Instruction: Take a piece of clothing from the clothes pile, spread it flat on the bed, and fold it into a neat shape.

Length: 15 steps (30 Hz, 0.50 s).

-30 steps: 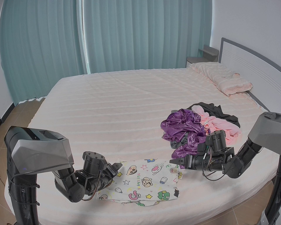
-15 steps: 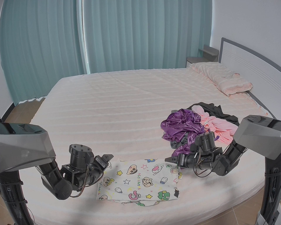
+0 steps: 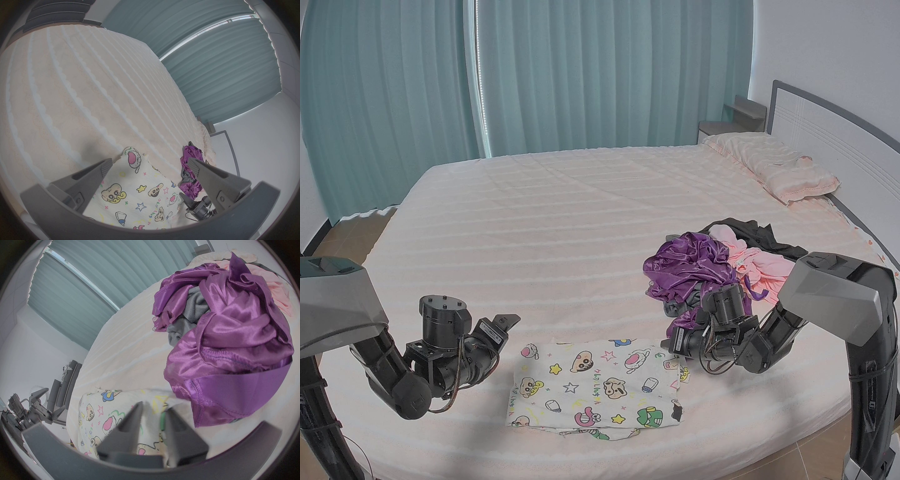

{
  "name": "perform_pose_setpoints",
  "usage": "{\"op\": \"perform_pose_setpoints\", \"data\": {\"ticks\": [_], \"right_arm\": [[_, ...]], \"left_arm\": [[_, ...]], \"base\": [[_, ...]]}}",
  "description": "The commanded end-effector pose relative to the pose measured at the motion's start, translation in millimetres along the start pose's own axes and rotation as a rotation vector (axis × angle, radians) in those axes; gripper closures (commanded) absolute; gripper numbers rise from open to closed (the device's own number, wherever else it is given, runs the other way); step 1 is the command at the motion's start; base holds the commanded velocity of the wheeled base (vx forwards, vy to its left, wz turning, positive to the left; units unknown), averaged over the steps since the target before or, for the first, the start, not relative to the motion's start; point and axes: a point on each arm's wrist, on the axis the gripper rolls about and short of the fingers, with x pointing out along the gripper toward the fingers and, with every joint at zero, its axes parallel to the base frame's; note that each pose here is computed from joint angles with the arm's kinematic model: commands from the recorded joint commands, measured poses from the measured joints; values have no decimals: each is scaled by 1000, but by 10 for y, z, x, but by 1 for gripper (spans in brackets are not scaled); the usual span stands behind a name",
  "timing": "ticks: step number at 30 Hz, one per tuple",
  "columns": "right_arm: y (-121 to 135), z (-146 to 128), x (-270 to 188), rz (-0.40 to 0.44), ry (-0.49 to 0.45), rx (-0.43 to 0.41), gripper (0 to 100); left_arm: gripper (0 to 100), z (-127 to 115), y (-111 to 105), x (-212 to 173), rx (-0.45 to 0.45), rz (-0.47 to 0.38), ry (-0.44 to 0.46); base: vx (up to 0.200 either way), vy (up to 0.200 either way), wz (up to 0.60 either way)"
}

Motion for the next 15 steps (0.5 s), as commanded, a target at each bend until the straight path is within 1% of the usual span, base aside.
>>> {"op": "perform_pose_setpoints", "data": {"ticks": [1,6,8,13,14,15], "right_arm": [[-11,41,22,-10,-24,25,100],[-9,115,60,-42,-80,85,100],[-18,121,49,-44,-81,101,100],[-30,102,50,-45,-72,106,100],[-29,102,46,-45,-72,109,0],[-20,111,34,-42,-76,113,0]], "left_arm": [[0,13,5,-15,-3,1,-4],[0,12,21,-22,-3,7,-3],[0,20,25,-21,-4,8,-5],[0,24,28,-25,-5,9,-8],[0,26,24,-28,-5,8,-8],[0,31,23,-30,-5,7,-10]], "base": [[0,0,0],[0,0,0],[0,0,0],[0,0,0],[0,0,0],[0,0,0]]}}
